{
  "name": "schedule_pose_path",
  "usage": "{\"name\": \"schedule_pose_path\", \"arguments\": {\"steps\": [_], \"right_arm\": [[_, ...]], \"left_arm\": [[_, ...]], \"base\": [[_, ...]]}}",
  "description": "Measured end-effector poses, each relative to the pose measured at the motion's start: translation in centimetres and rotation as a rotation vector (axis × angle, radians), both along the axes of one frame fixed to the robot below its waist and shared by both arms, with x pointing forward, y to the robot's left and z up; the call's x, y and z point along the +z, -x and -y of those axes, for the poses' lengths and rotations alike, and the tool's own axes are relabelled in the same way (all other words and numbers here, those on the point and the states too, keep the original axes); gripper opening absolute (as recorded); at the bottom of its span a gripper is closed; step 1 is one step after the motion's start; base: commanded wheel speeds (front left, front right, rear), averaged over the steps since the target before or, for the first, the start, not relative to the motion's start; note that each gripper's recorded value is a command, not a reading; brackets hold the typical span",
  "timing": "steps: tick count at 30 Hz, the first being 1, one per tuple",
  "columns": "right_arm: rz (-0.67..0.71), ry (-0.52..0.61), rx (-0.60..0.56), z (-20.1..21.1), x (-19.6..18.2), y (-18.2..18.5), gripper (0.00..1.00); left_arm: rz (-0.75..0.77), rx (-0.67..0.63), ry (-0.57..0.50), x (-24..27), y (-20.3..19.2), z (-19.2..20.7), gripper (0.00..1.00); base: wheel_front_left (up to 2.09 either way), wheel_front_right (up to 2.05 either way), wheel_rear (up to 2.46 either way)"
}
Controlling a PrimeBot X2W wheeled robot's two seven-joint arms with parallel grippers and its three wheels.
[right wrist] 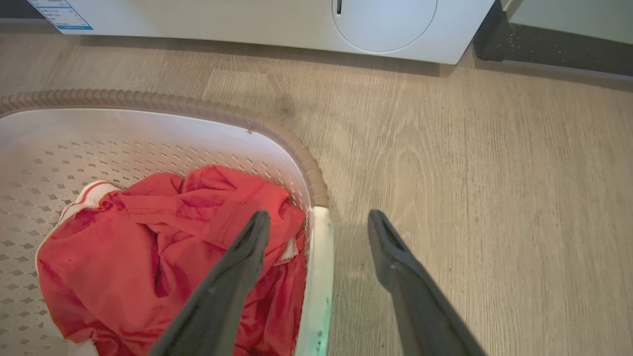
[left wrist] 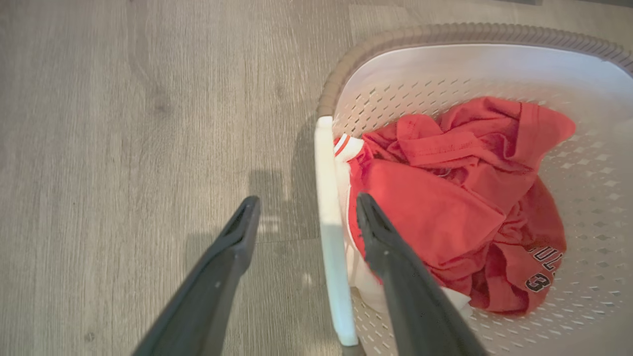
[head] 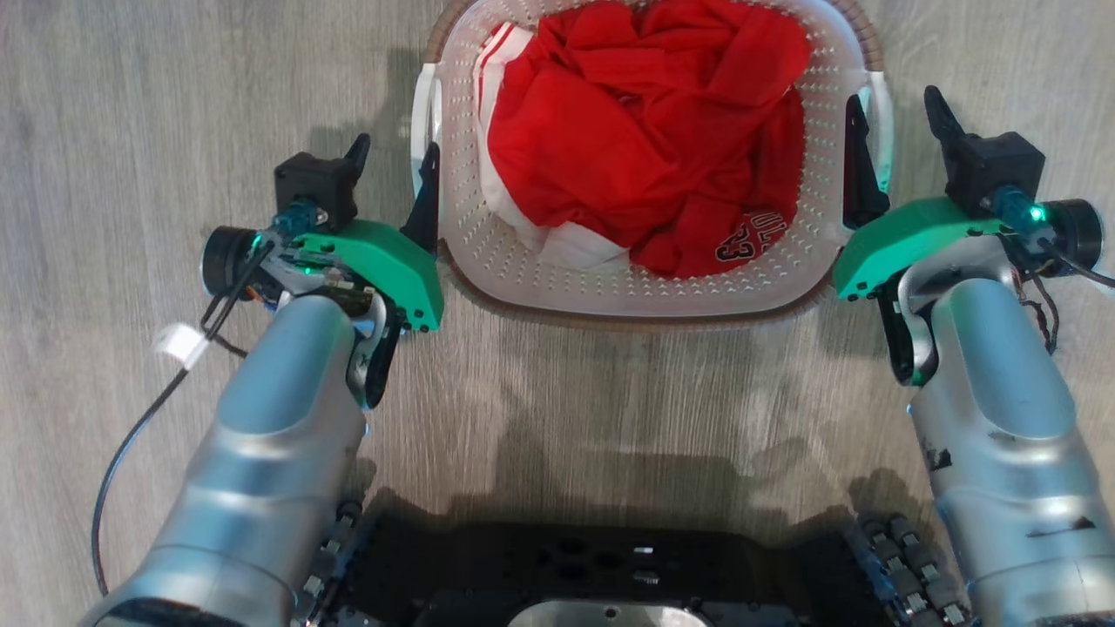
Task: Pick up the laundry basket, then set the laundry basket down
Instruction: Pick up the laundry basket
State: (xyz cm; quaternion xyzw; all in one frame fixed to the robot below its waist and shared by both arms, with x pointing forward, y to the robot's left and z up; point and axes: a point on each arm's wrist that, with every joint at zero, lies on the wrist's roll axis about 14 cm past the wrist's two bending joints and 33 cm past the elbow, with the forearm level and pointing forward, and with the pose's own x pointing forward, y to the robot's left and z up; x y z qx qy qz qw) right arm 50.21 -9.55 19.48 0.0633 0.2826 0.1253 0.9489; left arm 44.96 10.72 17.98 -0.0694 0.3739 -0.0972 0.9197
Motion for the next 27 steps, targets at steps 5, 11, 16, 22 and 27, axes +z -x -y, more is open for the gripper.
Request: {"name": "schedule_pose_path", "arguments": {"steps": [5,11,16,22,27], "right_arm": [[-0.038,-0.004,0.011,-0.5,-1.5,0.5,1.0],[-0.085,-0.006,0.027,-1.0,-3.3,1.3,1.0],[-0.113,-0.005,0.034,-1.2,-4.5,1.7,1.0],[-0.139,-0.008,0.037,-1.4,-5.8,1.9,1.0],[-0.16,-0.009,0.038,-1.5,-6.5,2.4,1.0]], "left_arm": [[-0.035,-0.012,-0.002,-1.1,0.4,0.1,1.0],[-0.074,-0.036,-0.004,-2.4,1.0,0.5,1.0],[-0.084,-0.057,-0.002,-3.1,0.7,0.9,1.0],[-0.09,-0.079,-0.012,-3.8,0.3,1.1,1.0],[-0.094,-0.093,-0.018,-4.2,0.3,1.3,1.0]], "base": [[0.0,0.0,0.0],[0.0,0.0,0.0],[0.0,0.0,0.0],[0.0,0.0,0.0],[0.0,0.0,0.0]]}}
